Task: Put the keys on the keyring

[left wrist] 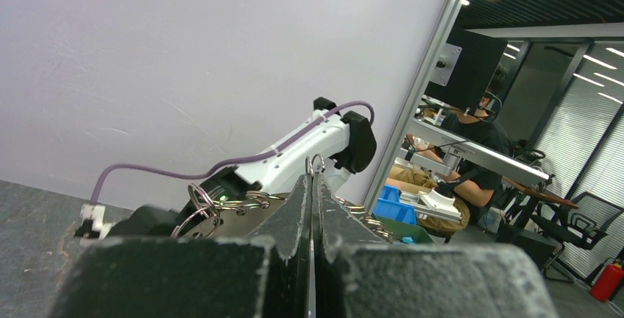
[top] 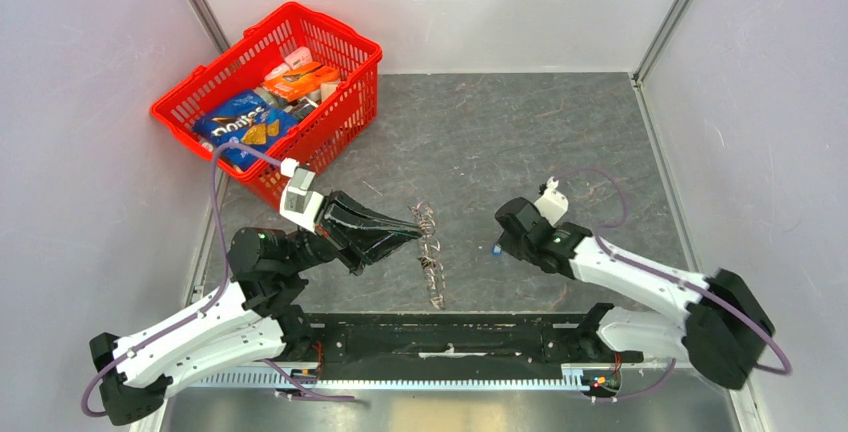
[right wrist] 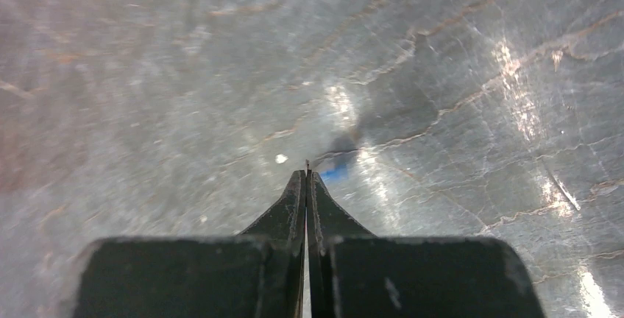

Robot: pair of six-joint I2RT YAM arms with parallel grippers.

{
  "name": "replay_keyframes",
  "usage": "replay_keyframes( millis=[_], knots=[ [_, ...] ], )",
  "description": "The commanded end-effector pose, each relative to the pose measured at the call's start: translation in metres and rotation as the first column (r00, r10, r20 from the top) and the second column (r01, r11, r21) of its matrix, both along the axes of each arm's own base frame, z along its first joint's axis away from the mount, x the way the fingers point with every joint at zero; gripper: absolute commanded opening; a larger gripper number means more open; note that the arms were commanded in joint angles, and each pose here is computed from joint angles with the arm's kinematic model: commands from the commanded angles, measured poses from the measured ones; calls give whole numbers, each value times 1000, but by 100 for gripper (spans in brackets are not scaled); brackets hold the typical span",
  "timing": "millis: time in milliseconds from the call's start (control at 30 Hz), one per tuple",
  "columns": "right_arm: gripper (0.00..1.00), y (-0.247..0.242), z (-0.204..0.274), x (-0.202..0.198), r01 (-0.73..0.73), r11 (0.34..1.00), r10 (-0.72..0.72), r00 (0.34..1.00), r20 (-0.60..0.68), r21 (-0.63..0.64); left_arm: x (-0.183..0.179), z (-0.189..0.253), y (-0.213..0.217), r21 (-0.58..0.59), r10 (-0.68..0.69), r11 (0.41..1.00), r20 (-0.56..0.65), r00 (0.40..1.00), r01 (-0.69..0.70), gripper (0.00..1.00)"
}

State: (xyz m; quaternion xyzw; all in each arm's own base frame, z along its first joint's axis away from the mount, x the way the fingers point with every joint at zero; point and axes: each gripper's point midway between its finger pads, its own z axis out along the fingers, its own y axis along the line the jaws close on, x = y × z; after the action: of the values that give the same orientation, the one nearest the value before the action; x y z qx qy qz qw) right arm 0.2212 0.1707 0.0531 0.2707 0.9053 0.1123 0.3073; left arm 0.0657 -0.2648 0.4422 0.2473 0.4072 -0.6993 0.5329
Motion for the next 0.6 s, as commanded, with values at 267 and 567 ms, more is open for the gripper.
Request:
replay_keyframes(
  millis=[267, 567],
  knots=[
    [0, 15, 160, 8, -395, 916, 392, 835, 386, -73, -3, 18, 11, -61, 34, 998, 58, 998, -30, 2],
    [0, 47, 252, -28, -726, 662, 704, 517, 488, -187, 2, 15, 10, -42, 61, 997, 44, 997, -59, 2]
  ],
)
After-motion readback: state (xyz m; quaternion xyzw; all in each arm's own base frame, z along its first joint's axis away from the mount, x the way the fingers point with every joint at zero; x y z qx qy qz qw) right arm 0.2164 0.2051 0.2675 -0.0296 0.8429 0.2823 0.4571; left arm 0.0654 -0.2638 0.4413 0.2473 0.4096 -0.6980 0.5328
